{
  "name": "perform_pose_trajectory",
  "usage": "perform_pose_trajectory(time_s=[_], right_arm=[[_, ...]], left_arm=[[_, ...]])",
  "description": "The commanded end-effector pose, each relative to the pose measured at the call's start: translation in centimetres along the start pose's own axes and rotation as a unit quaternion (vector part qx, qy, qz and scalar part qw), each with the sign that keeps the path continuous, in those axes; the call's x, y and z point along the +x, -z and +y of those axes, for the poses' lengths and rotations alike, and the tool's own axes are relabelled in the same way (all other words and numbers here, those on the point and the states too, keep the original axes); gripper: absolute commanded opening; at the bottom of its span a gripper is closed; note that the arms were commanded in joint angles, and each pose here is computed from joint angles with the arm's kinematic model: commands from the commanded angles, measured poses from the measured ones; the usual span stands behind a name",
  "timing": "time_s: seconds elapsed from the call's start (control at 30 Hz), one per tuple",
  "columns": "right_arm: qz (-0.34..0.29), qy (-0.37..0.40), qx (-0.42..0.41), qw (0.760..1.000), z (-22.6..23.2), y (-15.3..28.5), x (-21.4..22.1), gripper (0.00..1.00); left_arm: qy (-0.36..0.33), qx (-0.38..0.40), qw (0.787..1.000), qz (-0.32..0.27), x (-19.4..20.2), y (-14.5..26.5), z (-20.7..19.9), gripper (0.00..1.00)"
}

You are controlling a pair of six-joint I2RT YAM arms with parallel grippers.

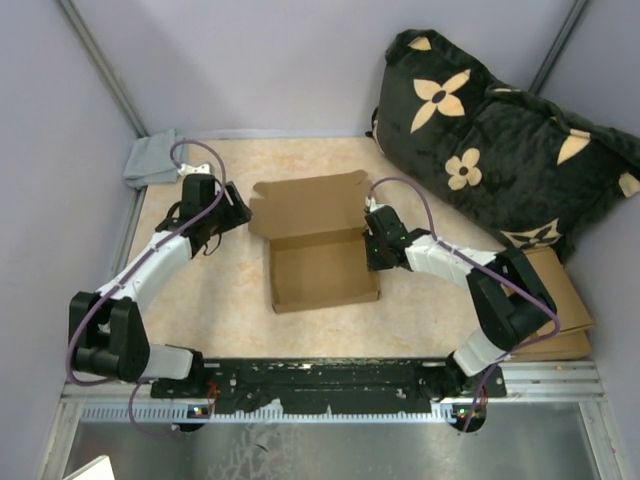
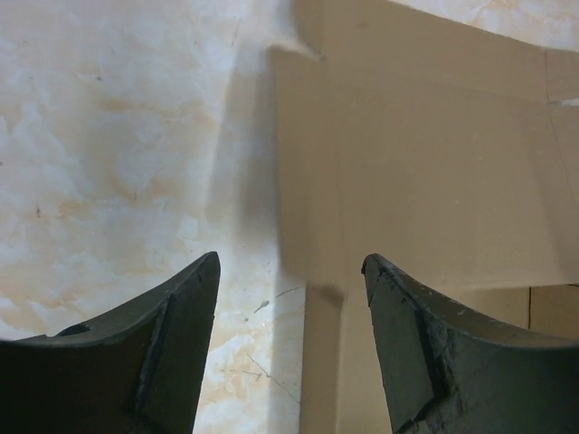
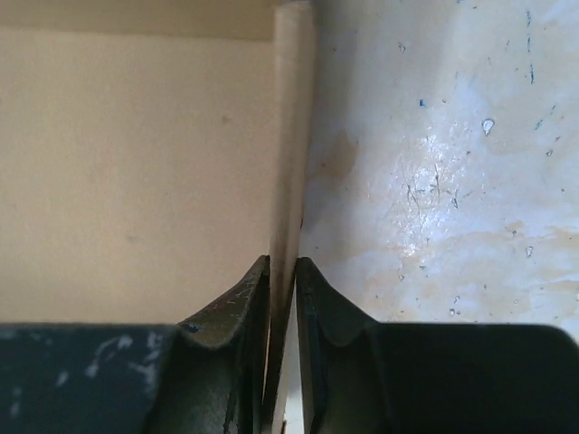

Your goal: Fold the paper box

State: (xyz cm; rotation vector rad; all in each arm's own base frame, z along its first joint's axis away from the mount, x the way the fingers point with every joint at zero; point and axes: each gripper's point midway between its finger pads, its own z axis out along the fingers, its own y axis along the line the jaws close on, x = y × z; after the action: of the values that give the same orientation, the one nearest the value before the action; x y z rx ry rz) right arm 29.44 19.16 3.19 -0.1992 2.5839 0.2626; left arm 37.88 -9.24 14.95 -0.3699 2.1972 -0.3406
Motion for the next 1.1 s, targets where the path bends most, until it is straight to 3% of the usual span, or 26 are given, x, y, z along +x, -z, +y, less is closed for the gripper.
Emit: perform_pose_trajectory(time_s=[0.0,0.3,0.67,1.07], right_arm=[[-0.056,0.036,-0.038,0.997,1.4,1.6,-2.0,0.17],[-0.043,0.011,-0.050,0.998,2.0,2.1,-0.5,0.18],[-0.036,-0.033,-0.034,0.998,2.3,1.9,1.0,0.12],[-0.037,-0.036,-0.038,0.998,3.1,1.8,1.7,0.11]], left_arm=[[-0.008,0.019,1.000,0.004,-0.4,-1.6,-0.7,0.71],[-0.006,-0.004,0.996,0.092,4.0,-3.0,0.7,0.65],[-0.020,-0.019,0.999,0.037,2.4,1.1,1.8,0.67],[-0.015,-0.046,0.994,0.103,5.0,-3.3,2.8,0.66]])
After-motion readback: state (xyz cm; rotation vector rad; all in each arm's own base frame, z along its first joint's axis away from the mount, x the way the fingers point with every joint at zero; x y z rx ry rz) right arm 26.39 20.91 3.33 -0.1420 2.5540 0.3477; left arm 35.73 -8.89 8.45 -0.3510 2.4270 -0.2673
